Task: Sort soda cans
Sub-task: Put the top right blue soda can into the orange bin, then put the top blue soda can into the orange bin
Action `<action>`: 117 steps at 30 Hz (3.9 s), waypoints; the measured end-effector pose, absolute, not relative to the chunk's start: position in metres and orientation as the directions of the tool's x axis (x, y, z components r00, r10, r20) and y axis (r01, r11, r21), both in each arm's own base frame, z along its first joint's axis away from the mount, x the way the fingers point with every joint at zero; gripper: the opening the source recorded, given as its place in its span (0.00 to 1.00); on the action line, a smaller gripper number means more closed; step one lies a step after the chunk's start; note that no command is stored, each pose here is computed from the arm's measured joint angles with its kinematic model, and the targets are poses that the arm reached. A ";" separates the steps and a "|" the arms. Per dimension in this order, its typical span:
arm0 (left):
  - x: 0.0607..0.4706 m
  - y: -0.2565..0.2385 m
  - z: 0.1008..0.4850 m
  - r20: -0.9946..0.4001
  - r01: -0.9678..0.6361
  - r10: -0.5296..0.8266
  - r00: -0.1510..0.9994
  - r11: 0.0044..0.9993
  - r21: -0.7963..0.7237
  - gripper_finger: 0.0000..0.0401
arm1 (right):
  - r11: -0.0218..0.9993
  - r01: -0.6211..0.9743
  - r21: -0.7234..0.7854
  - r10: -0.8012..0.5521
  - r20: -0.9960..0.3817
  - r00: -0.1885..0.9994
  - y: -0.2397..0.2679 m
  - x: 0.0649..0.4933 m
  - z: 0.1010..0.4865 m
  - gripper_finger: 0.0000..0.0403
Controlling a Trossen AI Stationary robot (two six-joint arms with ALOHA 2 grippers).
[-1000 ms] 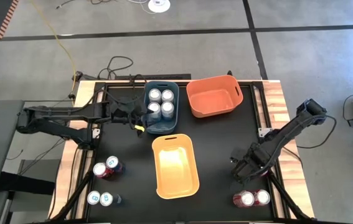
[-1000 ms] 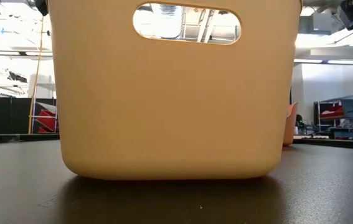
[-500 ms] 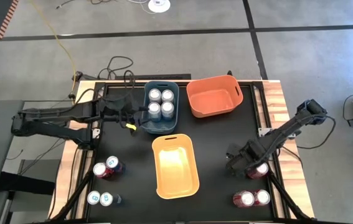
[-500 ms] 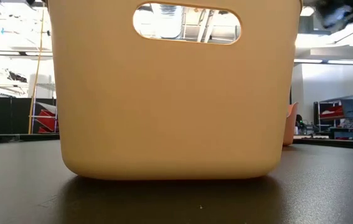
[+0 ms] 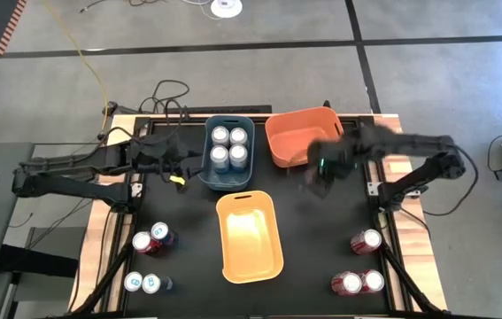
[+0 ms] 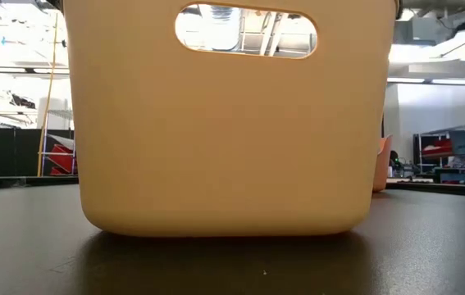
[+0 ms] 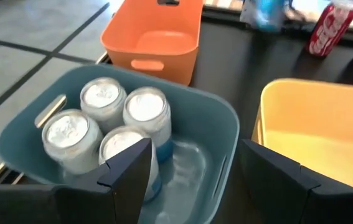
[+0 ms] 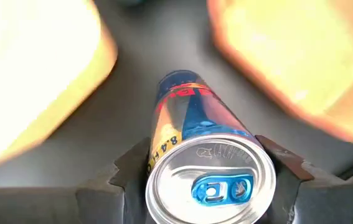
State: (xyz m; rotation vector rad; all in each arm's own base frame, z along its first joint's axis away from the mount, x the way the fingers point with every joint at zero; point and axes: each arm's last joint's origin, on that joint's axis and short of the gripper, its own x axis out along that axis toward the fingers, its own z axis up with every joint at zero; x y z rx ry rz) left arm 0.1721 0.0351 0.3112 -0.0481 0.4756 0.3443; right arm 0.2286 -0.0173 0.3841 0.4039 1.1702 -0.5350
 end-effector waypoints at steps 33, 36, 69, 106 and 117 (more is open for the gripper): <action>0.156 0.035 0.291 -0.654 -0.361 0.369 0.660 0.920 0.155 0.59 | 0.823 0.565 -0.066 -0.136 -0.987 0.082 -0.241 0.351 0.260 0.64; 0.156 0.035 0.291 -0.656 -0.354 0.369 0.658 0.921 0.163 0.59 | 0.828 0.560 -0.033 -0.106 -0.990 0.098 -0.243 0.355 0.255 0.70; 0.097 0.013 0.290 -0.775 -0.367 0.096 0.625 0.912 -0.183 0.69 | 0.772 0.635 -0.039 -0.425 -0.774 0.469 -0.164 0.279 0.427 0.83; 0.121 -0.085 0.273 -0.926 -0.273 -0.167 0.339 0.924 -0.267 0.66 | 0.789 0.614 -0.011 -0.380 -0.795 0.473 -0.111 0.321 0.363 0.80; 0.129 -0.093 0.270 -0.924 -0.255 -0.165 0.345 0.931 -0.262 0.66 | 0.810 0.587 -0.010 -0.363 -0.794 0.487 -0.100 0.324 0.363 0.80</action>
